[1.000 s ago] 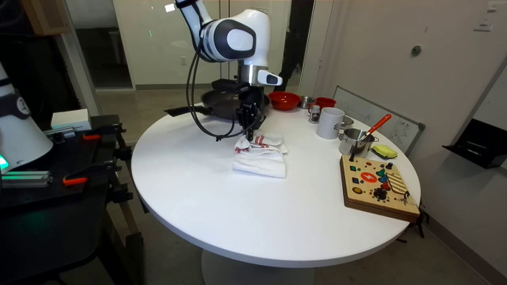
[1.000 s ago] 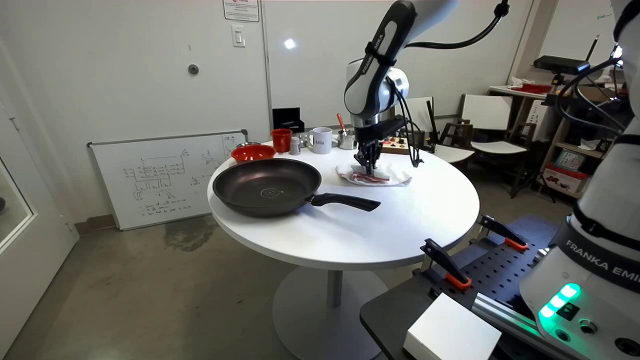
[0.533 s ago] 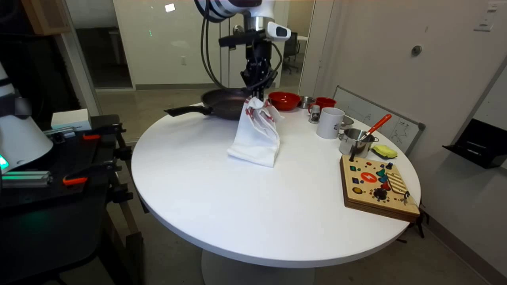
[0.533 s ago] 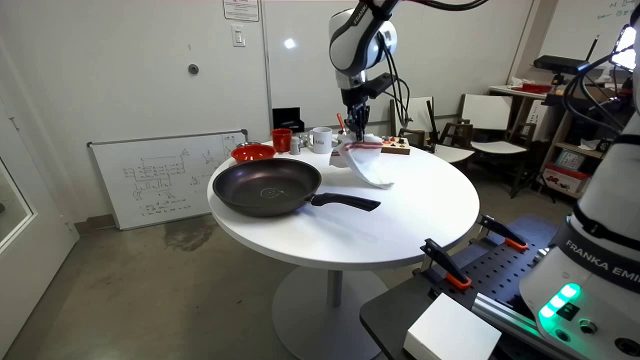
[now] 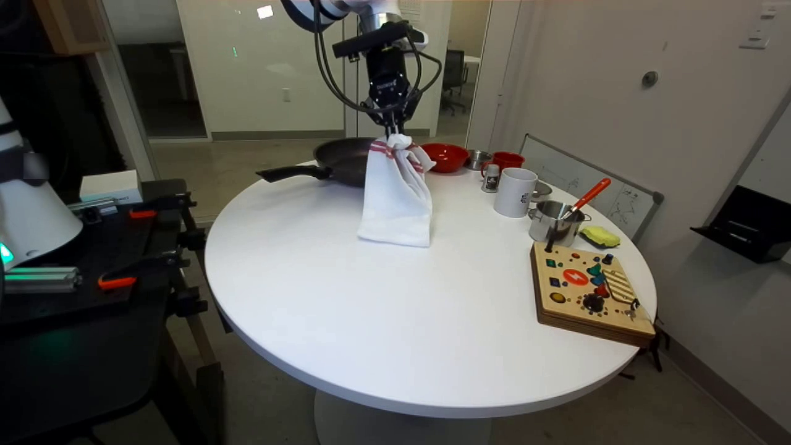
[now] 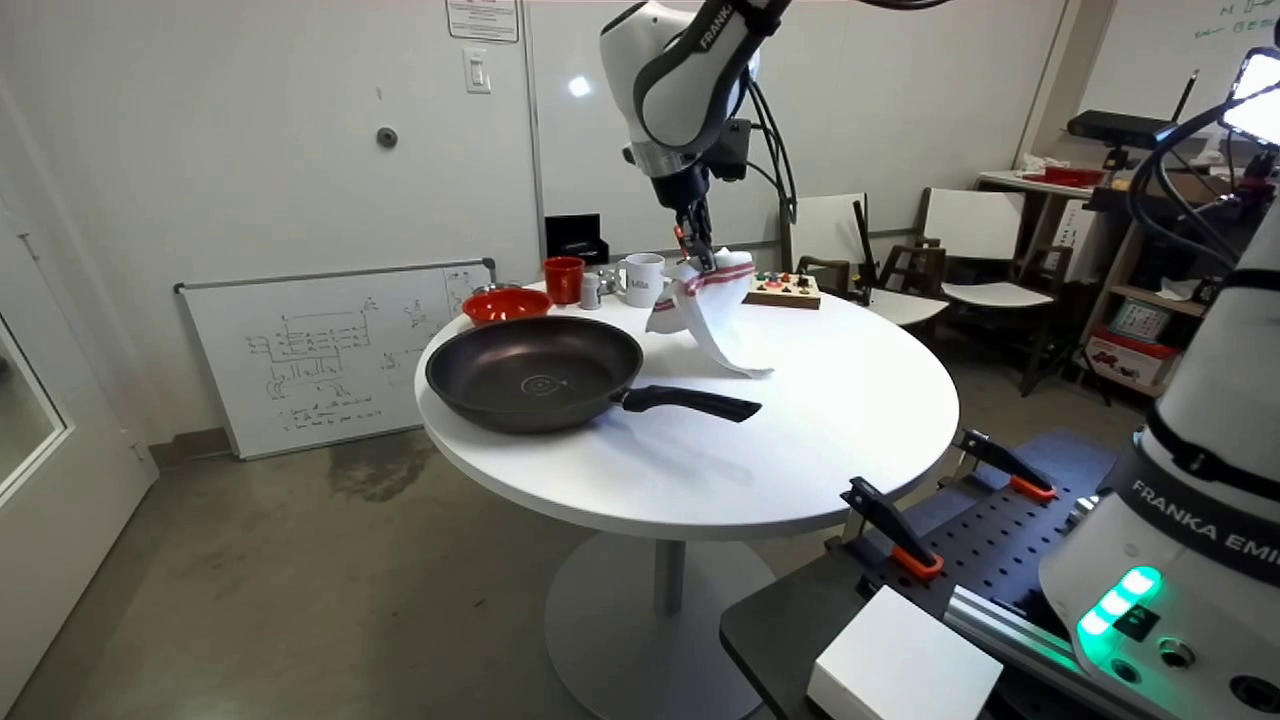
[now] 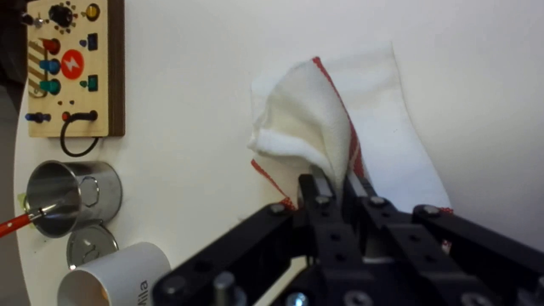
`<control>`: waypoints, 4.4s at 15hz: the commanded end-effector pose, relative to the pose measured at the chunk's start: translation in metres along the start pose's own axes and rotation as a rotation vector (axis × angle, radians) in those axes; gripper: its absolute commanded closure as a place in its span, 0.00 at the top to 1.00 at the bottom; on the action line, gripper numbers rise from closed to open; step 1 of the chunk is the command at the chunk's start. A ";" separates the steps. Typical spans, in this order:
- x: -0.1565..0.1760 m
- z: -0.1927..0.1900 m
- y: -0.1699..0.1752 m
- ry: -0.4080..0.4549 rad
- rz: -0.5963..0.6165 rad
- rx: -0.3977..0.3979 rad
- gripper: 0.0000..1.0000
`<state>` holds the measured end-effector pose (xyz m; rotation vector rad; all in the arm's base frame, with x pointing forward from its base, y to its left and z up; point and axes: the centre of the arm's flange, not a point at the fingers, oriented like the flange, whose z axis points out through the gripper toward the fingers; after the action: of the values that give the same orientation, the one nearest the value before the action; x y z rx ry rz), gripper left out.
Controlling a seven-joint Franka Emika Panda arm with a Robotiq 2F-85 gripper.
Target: Unfold the towel
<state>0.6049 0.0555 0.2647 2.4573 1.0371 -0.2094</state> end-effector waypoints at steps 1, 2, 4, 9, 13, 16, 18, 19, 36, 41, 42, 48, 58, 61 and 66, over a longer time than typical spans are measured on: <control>0.007 0.001 -0.025 -0.044 -0.179 -0.079 0.06; 0.011 0.002 -0.033 -0.047 -0.233 -0.087 0.05; 0.019 0.006 -0.047 -0.057 -0.337 -0.095 0.06; 0.033 0.025 -0.083 -0.107 -0.582 -0.079 0.06; 0.039 0.032 -0.094 -0.092 -0.685 -0.054 0.07; 0.040 0.031 -0.097 -0.057 -0.746 -0.034 0.07; 0.040 0.029 -0.098 -0.034 -0.788 -0.031 0.36; 0.040 0.028 -0.099 -0.025 -0.810 -0.034 0.43; 0.036 0.029 -0.084 0.024 -0.713 0.132 0.62; 0.000 0.052 -0.058 0.010 -0.462 0.240 0.97; -0.005 0.056 -0.055 0.015 -0.412 0.264 1.00; -0.018 0.068 -0.056 0.061 -0.108 0.391 1.00; -0.035 0.092 -0.051 0.018 0.424 0.304 1.00; -0.043 0.101 -0.050 -0.047 0.592 0.317 1.00; -0.040 0.092 -0.061 0.063 0.588 0.467 1.00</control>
<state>0.5460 0.0131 0.1651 2.9723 0.2199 -0.2464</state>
